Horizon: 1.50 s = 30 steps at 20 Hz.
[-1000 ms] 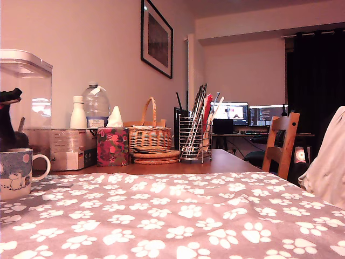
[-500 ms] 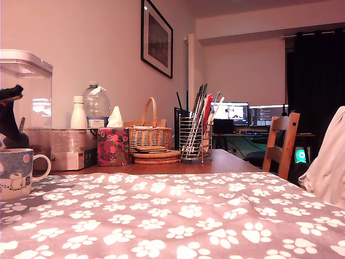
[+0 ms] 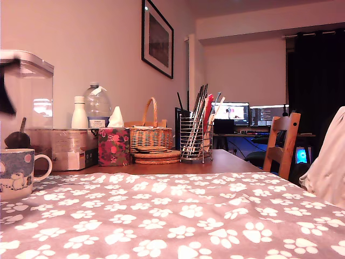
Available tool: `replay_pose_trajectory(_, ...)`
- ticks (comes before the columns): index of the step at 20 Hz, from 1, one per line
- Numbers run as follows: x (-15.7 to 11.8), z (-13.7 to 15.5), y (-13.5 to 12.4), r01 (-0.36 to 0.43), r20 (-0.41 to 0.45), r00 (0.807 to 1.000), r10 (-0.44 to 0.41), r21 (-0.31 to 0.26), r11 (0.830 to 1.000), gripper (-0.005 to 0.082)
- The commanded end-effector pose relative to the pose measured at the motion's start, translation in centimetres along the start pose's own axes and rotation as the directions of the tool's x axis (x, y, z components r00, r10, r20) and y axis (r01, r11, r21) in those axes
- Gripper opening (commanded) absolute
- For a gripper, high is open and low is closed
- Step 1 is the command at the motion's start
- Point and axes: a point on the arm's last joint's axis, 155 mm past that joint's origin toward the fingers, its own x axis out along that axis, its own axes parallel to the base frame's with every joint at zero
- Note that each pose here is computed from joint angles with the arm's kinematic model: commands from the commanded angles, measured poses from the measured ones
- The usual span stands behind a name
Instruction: Pick up the coffee capsules on the table and drop them inside the coffee cup
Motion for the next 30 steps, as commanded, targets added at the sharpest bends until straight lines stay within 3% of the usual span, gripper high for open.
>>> replay_pose_trajectory(1,-0.5,0.6,-0.9,0.015,0.016,1.000,-0.015,0.013,1.000,-0.0021)
replay_pose_trajectory(7,-2.0,1.3,-3.0,0.014,0.094,0.995,-0.021,0.081,0.997,-0.0021)
replay_pose_trajectory(19,-4.1,-6.2,-3.0,0.008,0.168,0.985,-0.024,0.091,0.996,-0.0021)
replay_pose_trajectory(30,-8.1,-9.5,-2.6,-0.035,0.349,0.937,0.016,0.047,0.998,-0.0021)
